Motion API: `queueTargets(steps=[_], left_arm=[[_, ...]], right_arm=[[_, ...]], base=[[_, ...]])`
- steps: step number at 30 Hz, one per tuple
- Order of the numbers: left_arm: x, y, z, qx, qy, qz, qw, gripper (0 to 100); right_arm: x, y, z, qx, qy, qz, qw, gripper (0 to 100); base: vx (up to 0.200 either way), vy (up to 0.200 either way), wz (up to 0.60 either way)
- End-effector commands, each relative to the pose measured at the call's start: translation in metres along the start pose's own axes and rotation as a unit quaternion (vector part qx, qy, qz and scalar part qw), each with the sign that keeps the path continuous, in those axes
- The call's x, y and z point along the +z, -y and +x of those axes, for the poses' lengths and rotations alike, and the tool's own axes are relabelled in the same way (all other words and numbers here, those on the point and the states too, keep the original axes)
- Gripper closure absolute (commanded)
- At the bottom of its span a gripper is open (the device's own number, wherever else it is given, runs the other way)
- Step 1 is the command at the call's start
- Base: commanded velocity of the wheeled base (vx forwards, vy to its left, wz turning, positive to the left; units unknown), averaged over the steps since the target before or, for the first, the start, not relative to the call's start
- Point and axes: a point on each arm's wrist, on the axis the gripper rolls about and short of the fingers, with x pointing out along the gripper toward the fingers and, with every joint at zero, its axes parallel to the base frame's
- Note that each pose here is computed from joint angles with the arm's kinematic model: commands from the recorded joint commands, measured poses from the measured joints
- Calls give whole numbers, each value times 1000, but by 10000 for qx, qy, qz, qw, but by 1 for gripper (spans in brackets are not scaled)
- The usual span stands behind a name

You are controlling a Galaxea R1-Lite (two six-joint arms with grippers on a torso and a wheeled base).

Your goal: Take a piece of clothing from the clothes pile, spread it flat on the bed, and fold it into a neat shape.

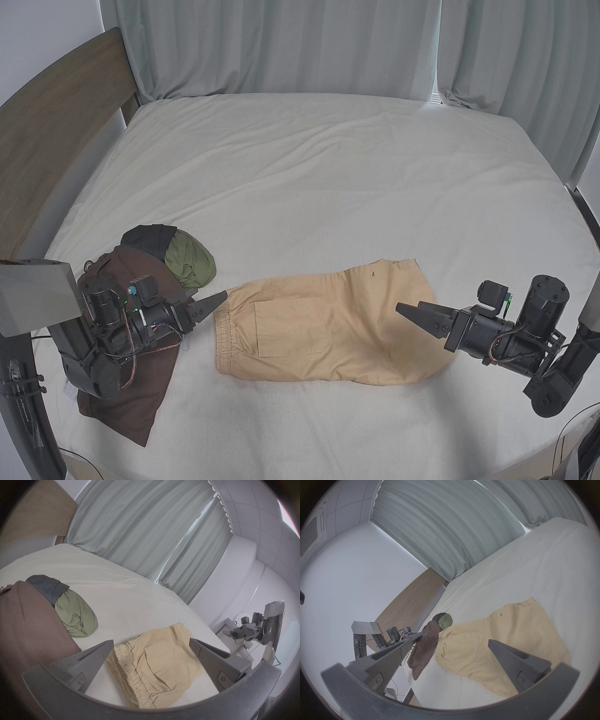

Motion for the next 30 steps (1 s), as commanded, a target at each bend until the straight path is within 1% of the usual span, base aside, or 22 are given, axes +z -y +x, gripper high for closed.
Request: queueTargets(steps=[1,3,4,6,9,14,15,30], left_arm=[[7,5,-3,-21,94,-122,9999,0],[9,7,-5,-15,117,-255,9996,0],[10,11,-9,-22,107,-527,9986,0],[12,14,-11,-40,121,-834,9964,0],[12,15,-10,-45,125,-1096,9939,0],[7,12,-10,8,27,-1210,9926,0],[-2,9,-8,68,-82,-1285,9917,0],[-36,-10,2,268,-515,-1528,9866,0]], right_arm=[[5,0,-3,-19,102,-26,9999,0],[5,1,-4,-29,116,-28,9999,0],[5,1,-4,-48,112,-20,9999,0],[6,1,-4,-42,124,-27,9999,0],[5,2,-4,-45,118,-31,9999,0],[6,2,-4,-48,128,-34,9999,0],[5,3,-5,-75,112,-27,9999,0],[2,4,-6,-113,45,-7,9999,0]], base=[[0,0,0],[0,0,0],[0,0,0],[0,0,0],[0,0,0],[0,0,0],[0,0,0],[0,0,0]])
